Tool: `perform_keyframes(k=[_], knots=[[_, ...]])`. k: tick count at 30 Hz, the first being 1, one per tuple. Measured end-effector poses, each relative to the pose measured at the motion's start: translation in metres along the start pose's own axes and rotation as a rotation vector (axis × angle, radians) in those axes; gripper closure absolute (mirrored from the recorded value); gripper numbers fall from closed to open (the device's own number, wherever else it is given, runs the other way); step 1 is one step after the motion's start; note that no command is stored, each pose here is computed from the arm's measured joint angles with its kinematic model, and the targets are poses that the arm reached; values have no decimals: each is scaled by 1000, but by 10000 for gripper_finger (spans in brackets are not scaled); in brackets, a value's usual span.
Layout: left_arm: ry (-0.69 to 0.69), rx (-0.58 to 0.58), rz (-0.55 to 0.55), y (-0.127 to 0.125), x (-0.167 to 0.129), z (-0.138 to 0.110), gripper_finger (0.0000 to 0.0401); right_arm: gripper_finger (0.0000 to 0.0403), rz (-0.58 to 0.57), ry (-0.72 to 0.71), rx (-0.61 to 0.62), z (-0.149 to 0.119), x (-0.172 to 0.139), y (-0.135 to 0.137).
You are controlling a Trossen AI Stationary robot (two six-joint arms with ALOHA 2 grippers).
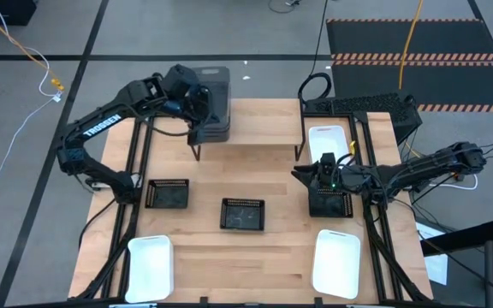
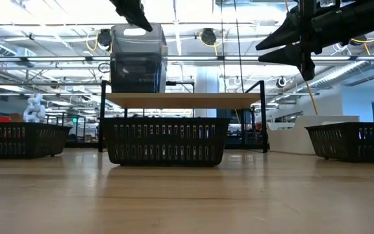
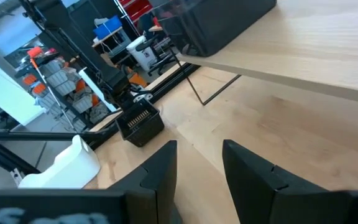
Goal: Stack baskets on shelf by color
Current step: Stack the light black bin on the stacked light black bins on the shelf, then put the bottom right white bin on the shelf
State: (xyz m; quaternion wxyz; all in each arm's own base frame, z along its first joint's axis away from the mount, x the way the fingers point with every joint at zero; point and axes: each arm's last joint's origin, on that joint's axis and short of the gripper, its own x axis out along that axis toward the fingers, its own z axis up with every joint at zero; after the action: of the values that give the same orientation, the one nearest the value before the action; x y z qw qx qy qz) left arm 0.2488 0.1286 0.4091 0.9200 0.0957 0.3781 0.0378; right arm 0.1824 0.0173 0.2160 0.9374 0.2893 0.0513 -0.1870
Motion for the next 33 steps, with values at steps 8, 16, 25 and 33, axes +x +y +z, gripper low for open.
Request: perform_keyframes(k=[8, 16, 25, 33], knots=[[27, -35, 3, 0, 11, 1, 371, 280, 12, -15, 30, 2, 0, 1], [35, -114, 44, 1, 5, 0, 304, 280, 17, -21, 34, 2, 0, 2], [-39, -103, 123, -18, -29, 6, 254, 280, 91, 56, 54, -1, 0, 3], [-205, -124, -13, -70, -56, 26, 258, 280, 72, 120, -4, 14, -1, 15]])
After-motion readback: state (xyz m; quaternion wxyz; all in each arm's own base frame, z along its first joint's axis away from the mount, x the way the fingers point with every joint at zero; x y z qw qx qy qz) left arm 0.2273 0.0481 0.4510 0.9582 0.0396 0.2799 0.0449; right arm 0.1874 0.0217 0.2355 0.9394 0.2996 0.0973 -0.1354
